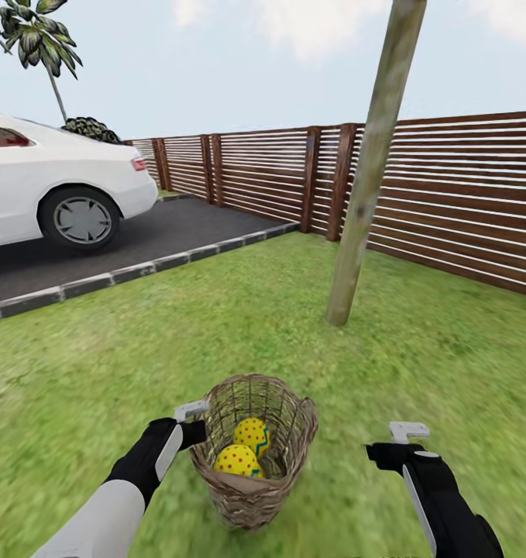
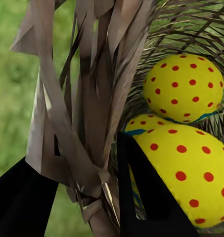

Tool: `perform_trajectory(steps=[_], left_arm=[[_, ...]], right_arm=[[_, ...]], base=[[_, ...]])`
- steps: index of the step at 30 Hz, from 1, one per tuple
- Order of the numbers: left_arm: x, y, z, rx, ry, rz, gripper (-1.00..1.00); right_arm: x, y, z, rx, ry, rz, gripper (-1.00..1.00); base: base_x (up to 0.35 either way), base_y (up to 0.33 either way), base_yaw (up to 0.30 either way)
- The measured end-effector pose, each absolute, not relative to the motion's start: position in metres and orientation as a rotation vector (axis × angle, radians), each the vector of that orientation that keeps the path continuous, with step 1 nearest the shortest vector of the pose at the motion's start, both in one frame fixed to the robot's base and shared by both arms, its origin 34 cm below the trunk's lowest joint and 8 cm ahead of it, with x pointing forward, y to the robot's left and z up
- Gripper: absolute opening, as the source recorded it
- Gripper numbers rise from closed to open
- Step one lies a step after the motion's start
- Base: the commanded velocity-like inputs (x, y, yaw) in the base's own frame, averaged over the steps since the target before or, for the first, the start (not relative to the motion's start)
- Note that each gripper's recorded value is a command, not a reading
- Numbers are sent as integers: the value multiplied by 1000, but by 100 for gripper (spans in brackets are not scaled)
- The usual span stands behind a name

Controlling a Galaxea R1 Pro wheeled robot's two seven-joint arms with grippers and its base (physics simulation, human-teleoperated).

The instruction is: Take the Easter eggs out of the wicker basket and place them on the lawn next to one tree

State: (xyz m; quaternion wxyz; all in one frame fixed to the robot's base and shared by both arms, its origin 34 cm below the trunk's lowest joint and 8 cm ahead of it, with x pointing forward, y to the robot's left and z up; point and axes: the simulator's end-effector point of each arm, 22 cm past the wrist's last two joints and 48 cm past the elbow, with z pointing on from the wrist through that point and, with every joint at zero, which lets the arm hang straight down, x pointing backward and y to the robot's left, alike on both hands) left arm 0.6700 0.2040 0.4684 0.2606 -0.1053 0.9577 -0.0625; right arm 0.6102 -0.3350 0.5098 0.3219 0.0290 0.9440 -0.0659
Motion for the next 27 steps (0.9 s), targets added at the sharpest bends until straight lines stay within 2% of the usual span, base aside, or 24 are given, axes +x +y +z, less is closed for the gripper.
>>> perform_trajectory(steps=[4,27], left_arm=[[673,204,478,-281,2590,-169,-100],[681,200,526,-325,2586,-211,-100]], right_arm=[[610,-334,515,74,2488,-172,100],[611,-330,542,55,2505,-168,100]], base=[[0,0,-172],[0,0,-2]])
